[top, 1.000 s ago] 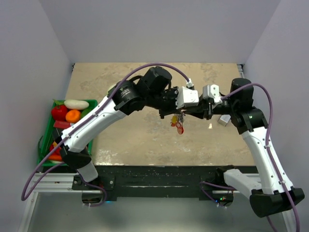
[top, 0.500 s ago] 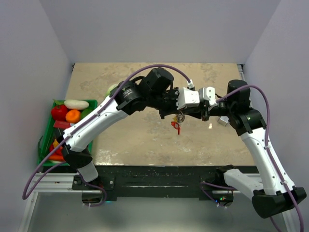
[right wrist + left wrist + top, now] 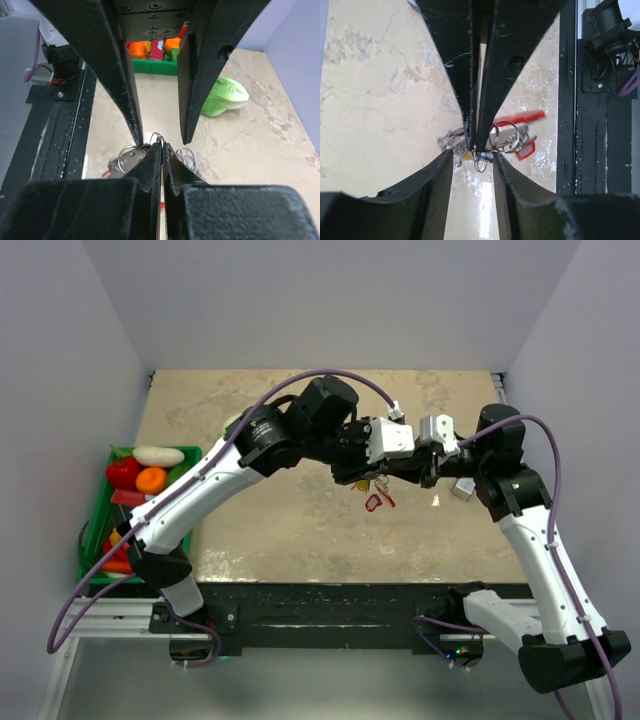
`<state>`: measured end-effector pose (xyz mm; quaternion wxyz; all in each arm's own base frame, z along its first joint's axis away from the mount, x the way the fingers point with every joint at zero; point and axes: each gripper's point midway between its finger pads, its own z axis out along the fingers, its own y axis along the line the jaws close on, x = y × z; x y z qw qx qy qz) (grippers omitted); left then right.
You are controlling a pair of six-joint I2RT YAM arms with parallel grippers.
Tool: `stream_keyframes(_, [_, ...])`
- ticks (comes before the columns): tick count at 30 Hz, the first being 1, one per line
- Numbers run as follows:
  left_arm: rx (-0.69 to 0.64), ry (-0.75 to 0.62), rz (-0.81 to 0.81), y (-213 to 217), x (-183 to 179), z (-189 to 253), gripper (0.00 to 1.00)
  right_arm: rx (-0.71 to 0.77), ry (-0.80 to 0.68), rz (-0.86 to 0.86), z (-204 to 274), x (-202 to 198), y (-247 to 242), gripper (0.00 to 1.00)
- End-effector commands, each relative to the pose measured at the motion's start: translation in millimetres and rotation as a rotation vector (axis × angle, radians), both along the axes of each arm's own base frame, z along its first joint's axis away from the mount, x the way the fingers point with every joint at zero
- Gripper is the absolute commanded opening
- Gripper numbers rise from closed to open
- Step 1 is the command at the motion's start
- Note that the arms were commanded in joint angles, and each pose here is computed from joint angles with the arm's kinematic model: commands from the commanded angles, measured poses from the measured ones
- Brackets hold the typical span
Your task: Remove the keys from the keyring
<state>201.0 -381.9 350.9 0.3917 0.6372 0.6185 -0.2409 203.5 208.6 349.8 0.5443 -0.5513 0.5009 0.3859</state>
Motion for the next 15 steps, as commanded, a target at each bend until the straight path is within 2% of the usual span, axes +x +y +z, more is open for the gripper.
stream_keyframes(1, [-0.149,-0.047,-0.039,0,-12,51,0.51,0.066,-0.049,0.067,23,-4,2,0.0])
stream_keyframes(2, [-0.16,-0.054,-0.027,5,-8,55,0.56,0.07,-0.047,0.08,24,-6,2,0.0])
stream_keyframes(5, [-0.194,-0.044,-0.006,16,0,65,0.61,0.079,-0.033,0.091,26,-7,0,0.0])
stream_keyframes(15, [-0.213,0.001,-0.01,28,7,63,0.6,0.099,-0.024,0.133,37,-14,-2,0.0])
